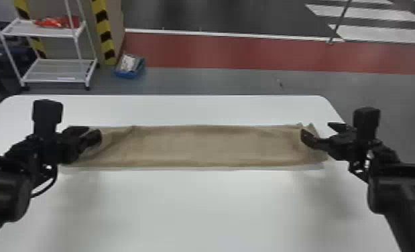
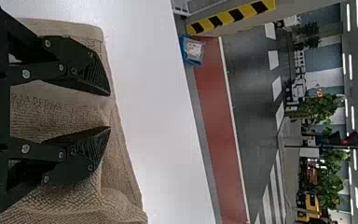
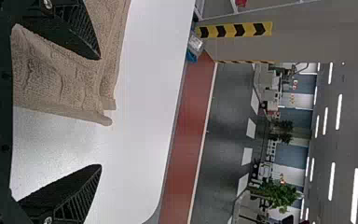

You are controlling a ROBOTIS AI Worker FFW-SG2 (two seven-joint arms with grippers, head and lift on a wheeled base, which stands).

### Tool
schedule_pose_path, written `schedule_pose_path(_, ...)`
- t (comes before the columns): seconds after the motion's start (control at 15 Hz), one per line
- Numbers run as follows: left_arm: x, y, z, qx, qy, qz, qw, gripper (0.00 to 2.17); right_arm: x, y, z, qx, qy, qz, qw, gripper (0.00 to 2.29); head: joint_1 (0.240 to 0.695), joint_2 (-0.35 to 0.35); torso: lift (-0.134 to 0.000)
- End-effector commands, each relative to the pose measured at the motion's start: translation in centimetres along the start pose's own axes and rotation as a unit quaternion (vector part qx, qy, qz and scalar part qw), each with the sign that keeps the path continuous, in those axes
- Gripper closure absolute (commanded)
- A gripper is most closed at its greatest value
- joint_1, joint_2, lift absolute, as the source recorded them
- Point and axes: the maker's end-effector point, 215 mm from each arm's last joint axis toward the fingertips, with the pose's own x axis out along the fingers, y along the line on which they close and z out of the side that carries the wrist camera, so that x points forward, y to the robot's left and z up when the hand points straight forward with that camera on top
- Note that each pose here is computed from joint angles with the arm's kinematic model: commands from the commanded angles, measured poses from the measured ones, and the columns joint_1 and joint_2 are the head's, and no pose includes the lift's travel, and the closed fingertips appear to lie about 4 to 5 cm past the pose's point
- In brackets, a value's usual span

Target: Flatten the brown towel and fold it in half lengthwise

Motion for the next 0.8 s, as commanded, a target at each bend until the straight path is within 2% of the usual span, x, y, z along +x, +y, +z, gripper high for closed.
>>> schedule_pose_path(0.0,0.06,0.11,-0.72,-0.003,0.013,0.000,0.9999,0.89,0.01,0.00,0.03,0.000,0.000,0.000,1.0000,0.05,0.695,-0.108,-0.128)
schedule_pose_path(0.2,0.09,0.11,-0.85,-0.004,0.017,-0.001,0.9998,0.89,-0.02,-0.09,0.04,-0.001,0.000,0.000,1.0000,0.05,0.695,-0.107,-0.128)
schedule_pose_path(0.33,0.14,0.04,-0.73,-0.008,0.018,-0.002,0.9998,1.09,-0.05,-0.16,0.05,0.000,0.000,-0.001,1.0000,0.05,0.695,-0.107,-0.128)
schedule_pose_path(0.47,0.05,0.15,-0.77,-0.023,0.018,-0.005,0.9996,1.11,-0.05,-0.16,0.05,-0.001,-0.001,-0.001,1.0000,0.05,0.695,-0.107,-0.128)
schedule_pose_path(0.53,0.02,-0.02,-0.52,-0.031,0.014,-0.007,0.9994,1.43,-0.07,-0.23,0.06,0.000,-0.001,-0.002,1.0000,0.05,0.695,-0.108,-0.128)
schedule_pose_path(0.6,-0.14,0.38,-0.66,-0.046,0.015,-0.004,0.9988,1.53,-0.10,-0.29,0.16,0.000,-0.003,-0.002,1.0000,0.05,0.695,-0.108,-0.128)
schedule_pose_path(0.73,-0.45,0.64,-0.59,-0.058,0.012,-0.005,0.9982,1.53,-0.13,-0.38,0.17,0.000,-0.003,-0.003,1.0000,0.05,0.695,-0.107,-0.128)
